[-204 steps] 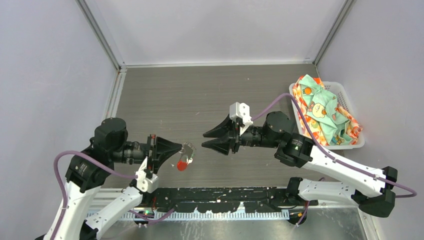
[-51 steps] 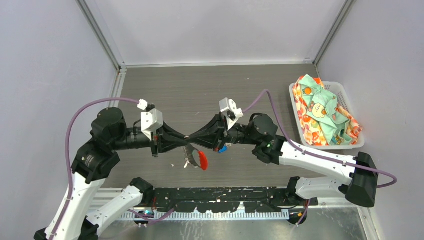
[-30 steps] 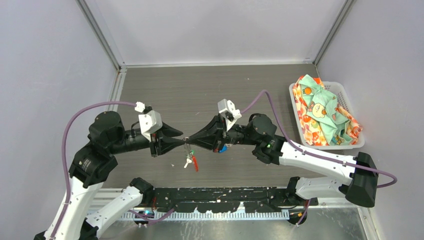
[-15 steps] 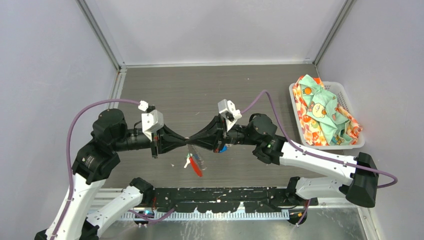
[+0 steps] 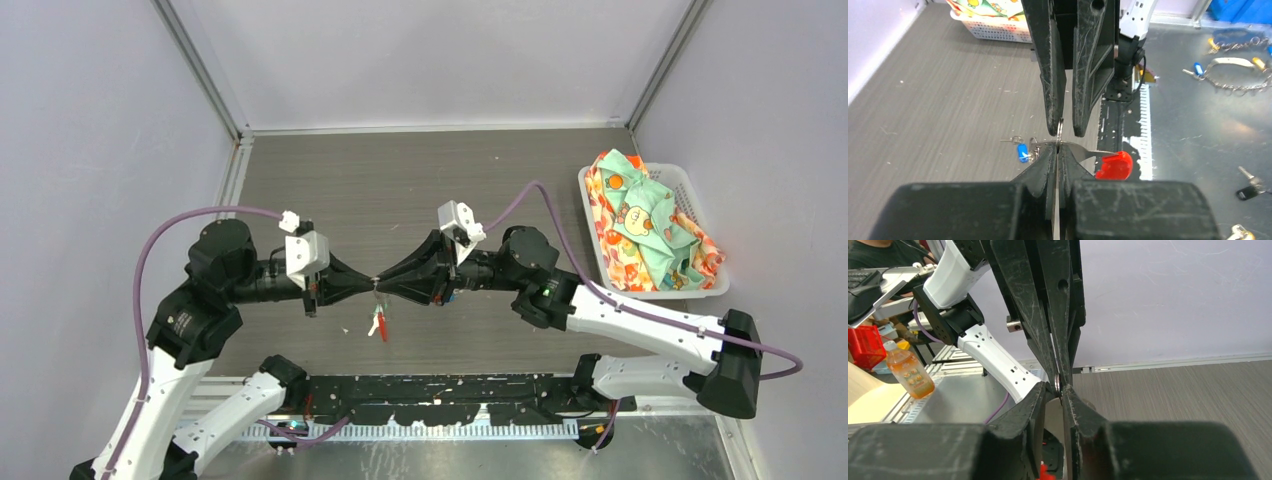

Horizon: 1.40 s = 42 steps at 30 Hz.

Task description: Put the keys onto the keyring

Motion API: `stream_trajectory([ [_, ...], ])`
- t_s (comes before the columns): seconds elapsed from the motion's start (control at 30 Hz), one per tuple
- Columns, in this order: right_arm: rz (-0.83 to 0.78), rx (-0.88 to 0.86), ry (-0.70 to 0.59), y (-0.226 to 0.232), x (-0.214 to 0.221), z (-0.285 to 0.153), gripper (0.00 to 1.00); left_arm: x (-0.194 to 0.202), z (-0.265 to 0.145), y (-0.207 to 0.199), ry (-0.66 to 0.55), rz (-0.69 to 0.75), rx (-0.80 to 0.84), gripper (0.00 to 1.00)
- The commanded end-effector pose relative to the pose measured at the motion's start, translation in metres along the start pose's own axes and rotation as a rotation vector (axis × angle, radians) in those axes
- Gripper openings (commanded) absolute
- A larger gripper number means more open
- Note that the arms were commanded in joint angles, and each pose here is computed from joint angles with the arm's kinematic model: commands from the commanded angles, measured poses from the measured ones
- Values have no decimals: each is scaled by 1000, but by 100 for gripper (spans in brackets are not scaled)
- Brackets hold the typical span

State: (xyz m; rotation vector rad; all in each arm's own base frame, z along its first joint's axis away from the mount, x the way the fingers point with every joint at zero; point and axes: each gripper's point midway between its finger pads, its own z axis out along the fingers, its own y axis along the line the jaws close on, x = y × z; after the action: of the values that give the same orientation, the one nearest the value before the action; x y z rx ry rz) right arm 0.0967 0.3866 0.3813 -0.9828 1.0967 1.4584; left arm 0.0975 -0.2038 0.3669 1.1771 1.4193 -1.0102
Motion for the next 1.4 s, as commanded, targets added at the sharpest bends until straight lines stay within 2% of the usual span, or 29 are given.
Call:
stream_trajectory([
  [0.0,-112,-3,-44,11,-42,-4,27,-2,-1,5,7,254,25,0],
  [0.37,-196,30,96,5,-36,-10,41,11,-9,14,75,666,52,1],
  [0.6,-257,24,218,-2,-27,-10,44,18,-12,13,101,894,98,1],
  [0.8,-284,23,295,-8,-13,-4,44,13,-10,18,113,853,86,0],
  [1.13,-481,76,452,-16,7,7,40,17,-10,22,150,755,74,1],
  [1.37,-580,112,497,-18,9,12,35,17,-12,20,152,750,70,0],
])
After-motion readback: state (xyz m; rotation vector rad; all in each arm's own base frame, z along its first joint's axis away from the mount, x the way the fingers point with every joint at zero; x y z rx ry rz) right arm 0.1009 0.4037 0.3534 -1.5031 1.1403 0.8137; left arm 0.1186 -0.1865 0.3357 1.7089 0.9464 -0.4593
